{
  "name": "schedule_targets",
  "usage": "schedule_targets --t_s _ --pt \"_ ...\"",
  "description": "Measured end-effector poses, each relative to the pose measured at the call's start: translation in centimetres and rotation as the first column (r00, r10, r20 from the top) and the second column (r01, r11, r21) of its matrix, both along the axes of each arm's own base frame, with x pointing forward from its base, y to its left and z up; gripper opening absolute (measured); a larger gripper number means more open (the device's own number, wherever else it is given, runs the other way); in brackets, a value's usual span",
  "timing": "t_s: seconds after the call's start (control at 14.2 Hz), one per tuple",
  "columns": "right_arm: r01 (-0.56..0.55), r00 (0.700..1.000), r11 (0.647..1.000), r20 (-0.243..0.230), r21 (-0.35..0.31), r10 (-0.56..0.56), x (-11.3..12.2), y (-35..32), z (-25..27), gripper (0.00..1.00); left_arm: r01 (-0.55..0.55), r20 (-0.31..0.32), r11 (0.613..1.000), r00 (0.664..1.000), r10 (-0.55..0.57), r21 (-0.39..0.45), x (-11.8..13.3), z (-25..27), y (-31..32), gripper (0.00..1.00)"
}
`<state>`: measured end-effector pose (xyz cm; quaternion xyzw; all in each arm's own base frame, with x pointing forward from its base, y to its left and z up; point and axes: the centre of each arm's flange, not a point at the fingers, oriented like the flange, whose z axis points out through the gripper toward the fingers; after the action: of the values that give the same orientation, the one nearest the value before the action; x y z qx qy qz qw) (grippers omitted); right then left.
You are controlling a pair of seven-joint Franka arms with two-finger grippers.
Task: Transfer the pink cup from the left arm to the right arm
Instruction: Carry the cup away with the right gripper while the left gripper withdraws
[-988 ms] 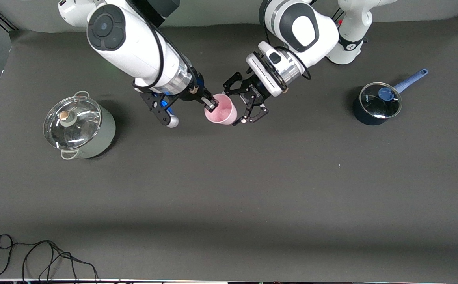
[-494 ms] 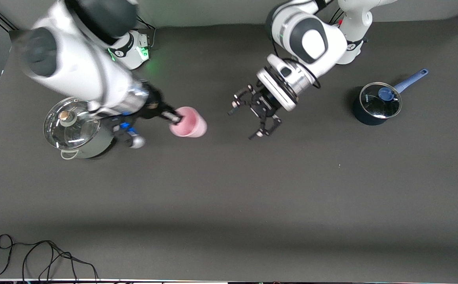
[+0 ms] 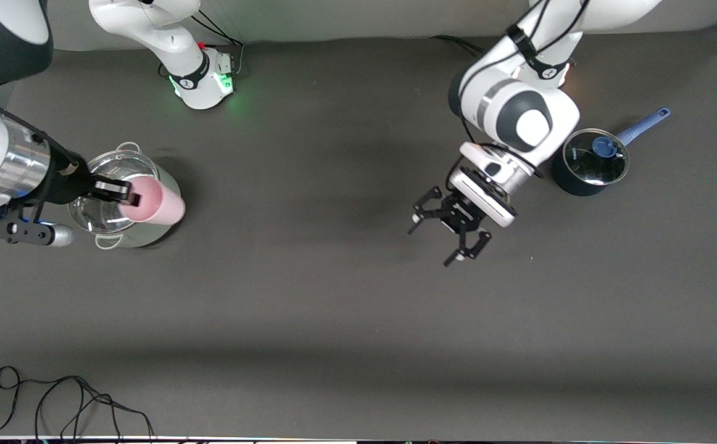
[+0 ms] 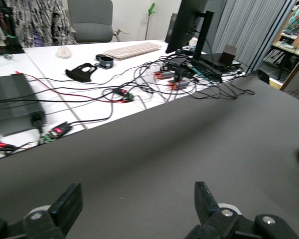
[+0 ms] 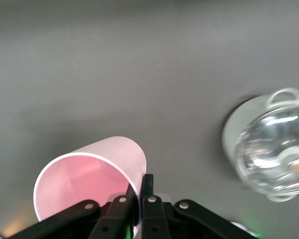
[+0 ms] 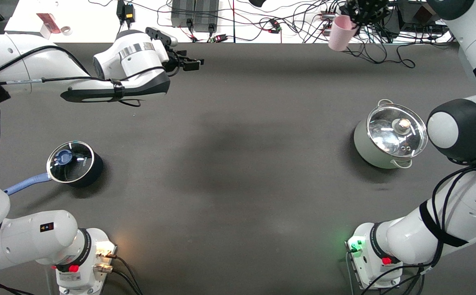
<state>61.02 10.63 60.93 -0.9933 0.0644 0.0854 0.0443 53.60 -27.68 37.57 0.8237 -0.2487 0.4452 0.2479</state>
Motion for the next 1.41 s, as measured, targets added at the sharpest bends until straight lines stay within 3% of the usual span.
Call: schedule_targets --t_s 0.28,0.49,0.85,1.2,1.41 --pt "-0.093 0.996 0.996 0.004 -0.011 0.093 1.2 -3.7 -3.9 0.05 0.005 0.047 0.999 0.999 -0.007 0.041 1.4 0.3 1.8 1.00" --pt "-0.074 0.996 0.997 0.053 -0.010 0.075 1.9 -4.6 -10.2 0.05 0.032 0.097 0.997 0.994 -0.040 0.075 2.2 0.8 2.4 1.00" --pt "-0.039 0.992 0.999 0.120 -0.024 0.042 0.6 -5.3 -21.1 0.05 0.083 0.156 0.986 0.982 -0.105 0.144 3.7 1.3 3.1 1.00" --pt "-0.025 0.986 0.999 0.164 -0.048 0.033 -2.0 -6.4 -29.3 0.05 0.137 0.132 0.986 0.980 -0.149 0.095 5.9 2.6 3.5 1.00" --pt "-0.029 0.985 0.997 0.165 -0.070 0.041 -3.1 -6.9 -33.6 0.05 0.198 0.087 0.978 0.975 -0.203 0.067 7.4 3.7 4.3 1.00"
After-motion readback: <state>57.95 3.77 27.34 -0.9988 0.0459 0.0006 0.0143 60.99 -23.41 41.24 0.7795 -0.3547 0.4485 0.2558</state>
